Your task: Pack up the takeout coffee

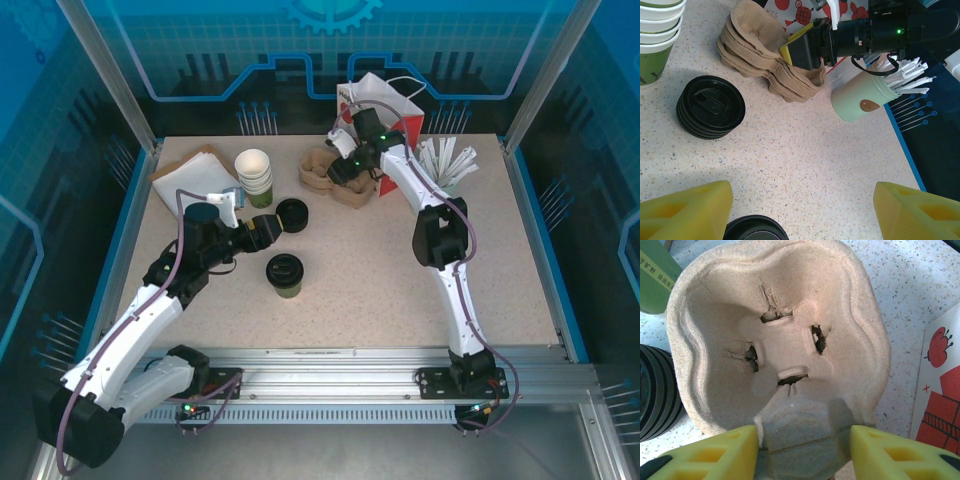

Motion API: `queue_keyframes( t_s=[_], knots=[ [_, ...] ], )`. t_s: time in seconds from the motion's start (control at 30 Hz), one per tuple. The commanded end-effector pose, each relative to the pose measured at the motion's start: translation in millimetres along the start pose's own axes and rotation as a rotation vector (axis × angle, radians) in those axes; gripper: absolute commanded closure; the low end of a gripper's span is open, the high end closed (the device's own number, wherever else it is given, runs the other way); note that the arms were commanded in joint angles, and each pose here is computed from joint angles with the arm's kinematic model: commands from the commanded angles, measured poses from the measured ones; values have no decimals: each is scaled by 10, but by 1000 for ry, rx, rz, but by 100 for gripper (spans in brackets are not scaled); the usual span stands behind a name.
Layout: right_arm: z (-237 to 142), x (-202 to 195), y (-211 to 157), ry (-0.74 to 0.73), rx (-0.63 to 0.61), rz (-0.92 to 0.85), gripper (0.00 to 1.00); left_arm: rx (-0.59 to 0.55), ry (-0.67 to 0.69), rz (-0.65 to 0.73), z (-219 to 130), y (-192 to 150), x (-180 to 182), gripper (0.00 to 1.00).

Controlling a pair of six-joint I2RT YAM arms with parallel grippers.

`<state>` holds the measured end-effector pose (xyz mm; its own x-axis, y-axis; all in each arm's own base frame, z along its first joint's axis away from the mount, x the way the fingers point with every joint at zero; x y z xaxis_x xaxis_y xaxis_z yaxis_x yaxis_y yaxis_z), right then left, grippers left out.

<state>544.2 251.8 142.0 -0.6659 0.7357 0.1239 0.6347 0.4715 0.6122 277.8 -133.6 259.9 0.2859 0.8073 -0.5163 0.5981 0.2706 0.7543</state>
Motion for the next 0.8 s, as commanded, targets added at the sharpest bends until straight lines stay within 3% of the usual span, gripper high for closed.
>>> queue_keyframes(
  t_s=[0.0,0.3,0.77],
  knots=[
    [40,-31,-88,32,31,2,50,-18,-6,16,-33,23,-19,24],
    [-137,9,40,24,-2,-12,62,-18,-6,15,-42,8,-12,24],
    [-503,222,292,-14,-79,-45,68,-22,-9,17,-78,-8,-17,24]
  ],
)
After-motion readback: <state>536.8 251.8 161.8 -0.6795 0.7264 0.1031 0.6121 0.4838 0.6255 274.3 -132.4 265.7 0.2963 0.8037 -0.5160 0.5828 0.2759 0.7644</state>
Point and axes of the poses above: each hand's point on the last joint's axis, 136 mm out from that joint toward the fingers, its own z axis out along the fingers, its own x axis along the line the jaws close on, y = z × x, the point moved 3 cm from there along -z, back along the fingers, and after that the axes turned 7 degrees about z, right-handed, at the moved point
